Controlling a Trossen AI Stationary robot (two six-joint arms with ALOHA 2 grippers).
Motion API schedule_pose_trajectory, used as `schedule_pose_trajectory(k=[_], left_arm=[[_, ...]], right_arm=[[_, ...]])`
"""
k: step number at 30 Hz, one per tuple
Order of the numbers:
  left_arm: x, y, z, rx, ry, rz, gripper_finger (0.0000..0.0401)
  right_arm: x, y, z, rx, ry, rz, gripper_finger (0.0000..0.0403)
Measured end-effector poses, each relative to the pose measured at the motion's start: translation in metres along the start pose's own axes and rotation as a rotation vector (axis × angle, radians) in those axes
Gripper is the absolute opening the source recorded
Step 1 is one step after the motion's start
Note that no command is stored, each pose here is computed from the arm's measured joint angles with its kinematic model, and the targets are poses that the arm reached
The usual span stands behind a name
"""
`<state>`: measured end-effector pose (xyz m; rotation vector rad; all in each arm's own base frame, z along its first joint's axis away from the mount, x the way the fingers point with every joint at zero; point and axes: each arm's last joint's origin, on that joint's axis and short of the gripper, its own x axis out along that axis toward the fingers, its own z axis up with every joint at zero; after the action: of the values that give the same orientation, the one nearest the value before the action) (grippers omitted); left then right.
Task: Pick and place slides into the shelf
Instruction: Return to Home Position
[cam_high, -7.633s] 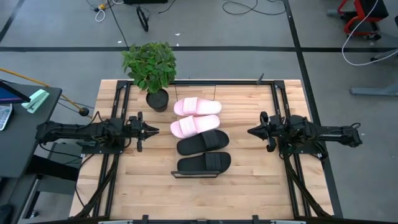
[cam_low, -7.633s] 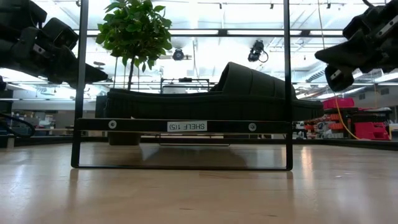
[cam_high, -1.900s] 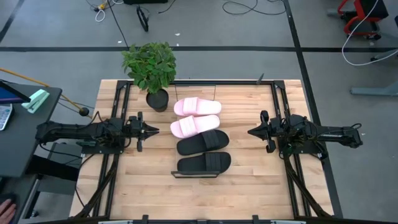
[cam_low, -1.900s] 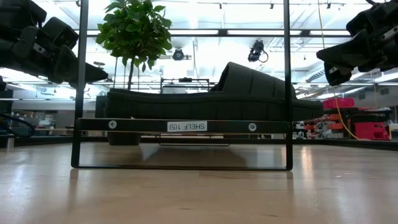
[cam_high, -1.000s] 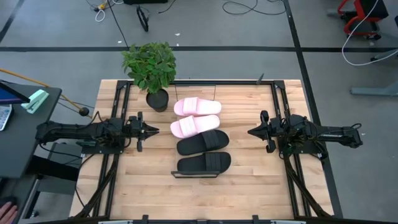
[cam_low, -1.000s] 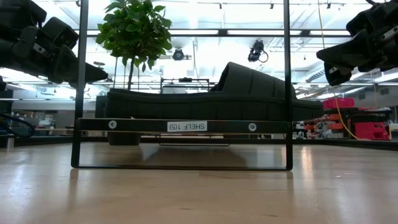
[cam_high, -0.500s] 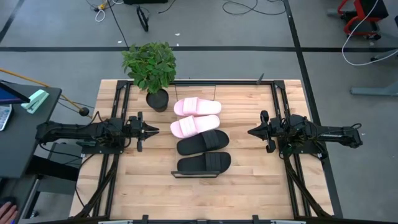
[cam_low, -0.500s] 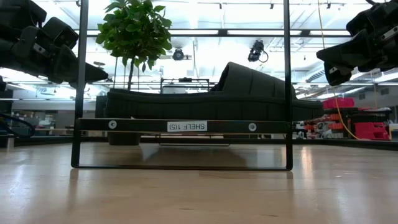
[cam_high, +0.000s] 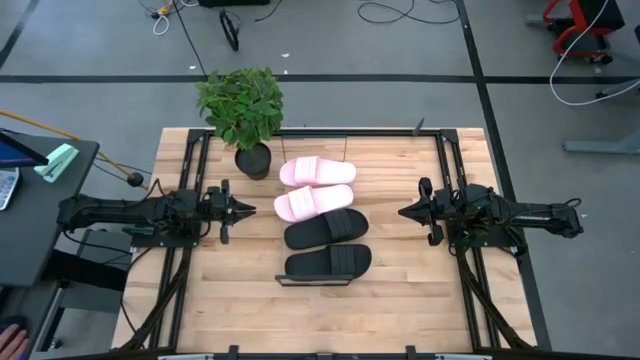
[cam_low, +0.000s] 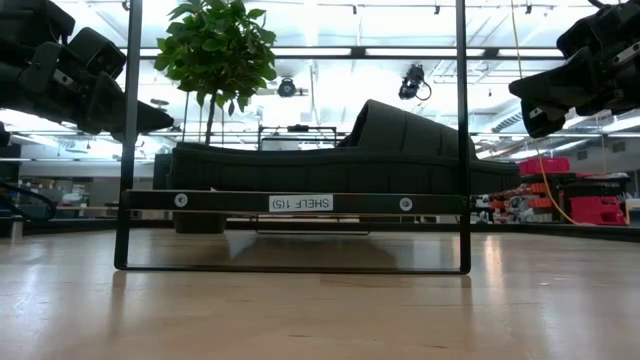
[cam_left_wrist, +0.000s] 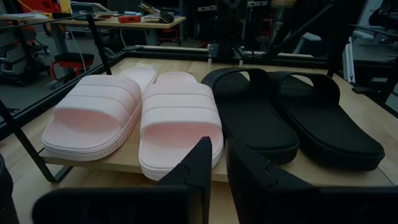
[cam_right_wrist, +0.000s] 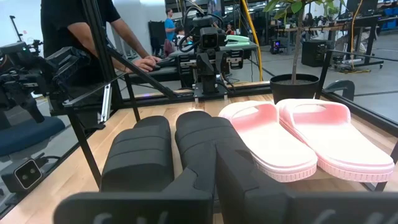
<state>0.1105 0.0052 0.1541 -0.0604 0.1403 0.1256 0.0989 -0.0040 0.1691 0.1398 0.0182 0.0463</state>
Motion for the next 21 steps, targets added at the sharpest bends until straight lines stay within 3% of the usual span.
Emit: schedule_pose_trajectory(k=[21], left_arm=[[0.0, 0.0, 0.0, 0.0, 0.0, 0.0, 0.0051]], right_arm=[[0.0, 0.0, 0.0, 0.0, 0.0, 0.0, 0.0013]])
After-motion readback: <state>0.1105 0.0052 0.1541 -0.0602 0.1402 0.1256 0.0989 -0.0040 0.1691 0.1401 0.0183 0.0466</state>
